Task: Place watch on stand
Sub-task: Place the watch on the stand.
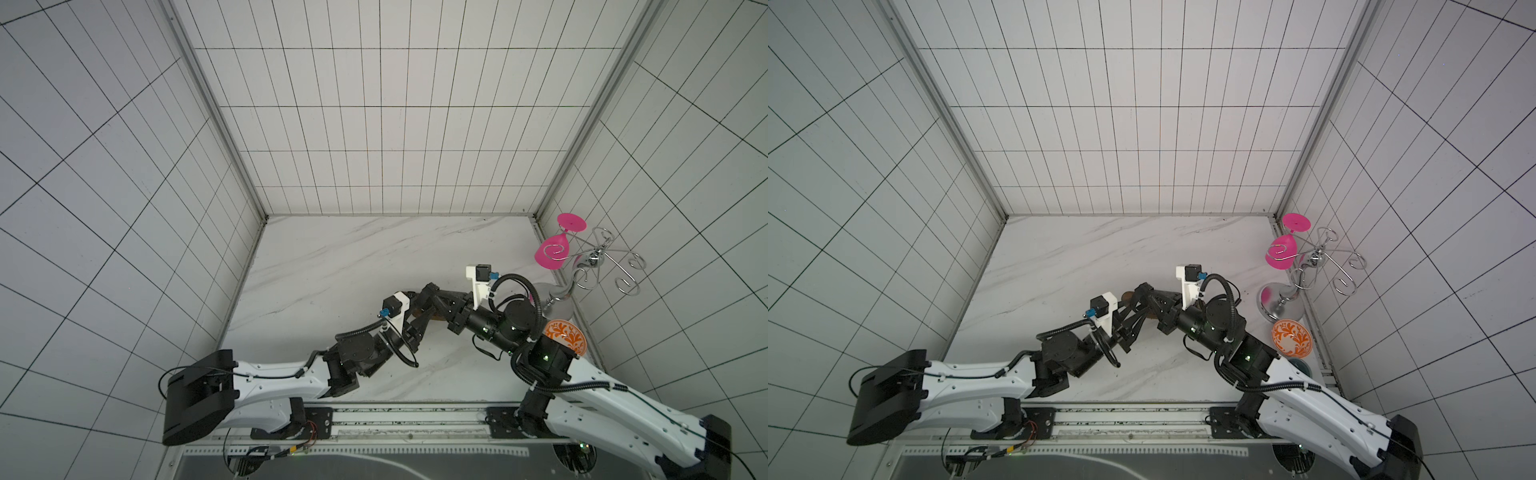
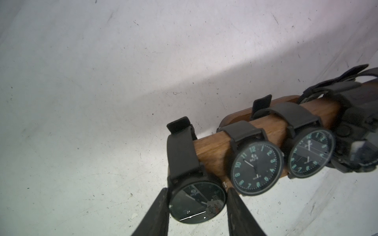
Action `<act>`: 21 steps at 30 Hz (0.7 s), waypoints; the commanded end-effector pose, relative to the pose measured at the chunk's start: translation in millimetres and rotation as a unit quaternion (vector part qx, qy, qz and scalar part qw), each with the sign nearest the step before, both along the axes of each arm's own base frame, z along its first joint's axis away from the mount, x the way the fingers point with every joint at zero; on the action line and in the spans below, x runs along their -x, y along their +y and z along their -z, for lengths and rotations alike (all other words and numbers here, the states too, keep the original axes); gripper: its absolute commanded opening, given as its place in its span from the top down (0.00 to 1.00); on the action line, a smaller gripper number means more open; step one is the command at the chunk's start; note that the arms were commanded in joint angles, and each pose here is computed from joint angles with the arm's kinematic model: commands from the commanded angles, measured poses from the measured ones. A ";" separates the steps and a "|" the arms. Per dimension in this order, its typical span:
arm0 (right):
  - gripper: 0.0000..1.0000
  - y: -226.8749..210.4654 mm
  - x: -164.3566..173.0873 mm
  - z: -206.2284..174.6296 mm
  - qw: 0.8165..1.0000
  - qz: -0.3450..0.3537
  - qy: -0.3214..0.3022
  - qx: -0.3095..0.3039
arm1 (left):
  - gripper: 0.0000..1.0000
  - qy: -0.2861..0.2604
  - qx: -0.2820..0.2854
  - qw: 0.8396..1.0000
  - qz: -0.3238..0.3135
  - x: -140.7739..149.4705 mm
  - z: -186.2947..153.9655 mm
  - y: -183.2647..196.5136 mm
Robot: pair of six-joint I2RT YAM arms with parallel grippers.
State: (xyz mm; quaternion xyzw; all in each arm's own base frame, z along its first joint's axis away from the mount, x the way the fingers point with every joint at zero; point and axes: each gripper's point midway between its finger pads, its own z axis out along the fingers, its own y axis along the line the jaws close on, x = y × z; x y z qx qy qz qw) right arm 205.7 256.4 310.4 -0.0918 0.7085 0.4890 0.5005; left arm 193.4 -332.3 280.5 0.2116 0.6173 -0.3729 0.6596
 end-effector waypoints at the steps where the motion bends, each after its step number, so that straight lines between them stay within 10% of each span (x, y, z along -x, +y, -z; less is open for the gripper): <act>1: 1.00 -8.0 -5.0 -16.3 0.999 0.031 -0.007 -0.001 | 0.64 -0.009 0.008 1.000 -0.007 -0.4 -17.7 2.3; 8: 0.98 -17.8 -13.3 6.9 0.997 0.067 0.019 0.037 | 0.64 0.014 -0.010 0.999 -0.039 -8.4 -19.8 12.2; 21: 0.61 -40.3 -11.0 14.3 0.991 0.096 -0.013 0.096 | 0.65 0.116 -0.088 0.986 -0.080 -45.4 -6.2 45.4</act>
